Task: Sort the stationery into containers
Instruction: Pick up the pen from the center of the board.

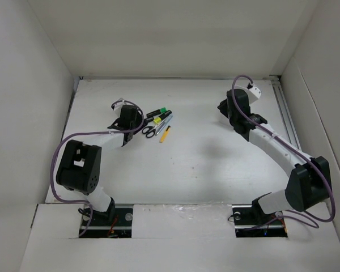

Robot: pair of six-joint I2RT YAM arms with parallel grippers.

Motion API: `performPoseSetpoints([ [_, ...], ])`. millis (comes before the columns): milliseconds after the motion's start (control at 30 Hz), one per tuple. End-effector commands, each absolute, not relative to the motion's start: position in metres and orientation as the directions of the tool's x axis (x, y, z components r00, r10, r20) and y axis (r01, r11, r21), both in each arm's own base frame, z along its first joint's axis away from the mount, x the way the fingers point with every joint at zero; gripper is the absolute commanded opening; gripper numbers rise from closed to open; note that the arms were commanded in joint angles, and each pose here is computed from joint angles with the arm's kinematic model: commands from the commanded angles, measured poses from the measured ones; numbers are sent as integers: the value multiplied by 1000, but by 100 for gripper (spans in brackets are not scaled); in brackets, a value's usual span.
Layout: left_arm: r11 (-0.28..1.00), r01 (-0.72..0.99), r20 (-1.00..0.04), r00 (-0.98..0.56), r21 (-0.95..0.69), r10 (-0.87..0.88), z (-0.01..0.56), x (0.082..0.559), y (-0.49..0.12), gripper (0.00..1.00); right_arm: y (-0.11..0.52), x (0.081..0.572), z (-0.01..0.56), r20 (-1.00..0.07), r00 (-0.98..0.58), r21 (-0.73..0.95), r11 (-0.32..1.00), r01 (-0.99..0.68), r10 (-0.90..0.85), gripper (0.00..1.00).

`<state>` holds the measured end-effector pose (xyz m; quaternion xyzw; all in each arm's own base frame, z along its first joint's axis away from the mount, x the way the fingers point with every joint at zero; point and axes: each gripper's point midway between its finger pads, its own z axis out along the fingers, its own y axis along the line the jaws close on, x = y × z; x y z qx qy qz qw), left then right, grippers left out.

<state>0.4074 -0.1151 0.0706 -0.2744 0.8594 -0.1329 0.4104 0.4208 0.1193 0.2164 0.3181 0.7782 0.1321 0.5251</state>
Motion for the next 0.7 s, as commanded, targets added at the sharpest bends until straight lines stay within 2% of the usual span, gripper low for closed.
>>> performPoseSetpoints([
  [0, 752, -326, -593, -468, -572, -655, 95, 417, -132, 52, 130, 428, 217, -732, -269, 553, 776, 302, 626, 37],
  [133, 740, -336, -575, -473, -582, -667, 84, 410, -133, 53, 149, 425, 219, -731, -336, 555, 804, 211, 593, 45],
  [333, 756, -384, -619, -434, -531, -655, 79, 415, -118, 53, 184, 419, 219, -731, -417, 560, 824, 86, 540, 51],
  [467, 855, -309, -744, -425, -417, -516, 106, 423, -127, 53, 189, 420, 219, -734, -418, 556, 827, 83, 535, 51],
  [533, 893, -209, -782, -431, -399, -451, 129, 440, -140, 54, 190, 422, 217, -734, -418, 556, 827, 83, 535, 51],
  [600, 940, -143, -804, -489, -310, -339, 123, 448, -145, 54, 190, 422, 217, -734, -418, 556, 827, 83, 535, 51],
  [667, 959, -85, -832, -481, -271, -278, 134, 465, -152, 54, 190, 423, 213, -733, -424, 552, 829, 88, 532, 47],
])
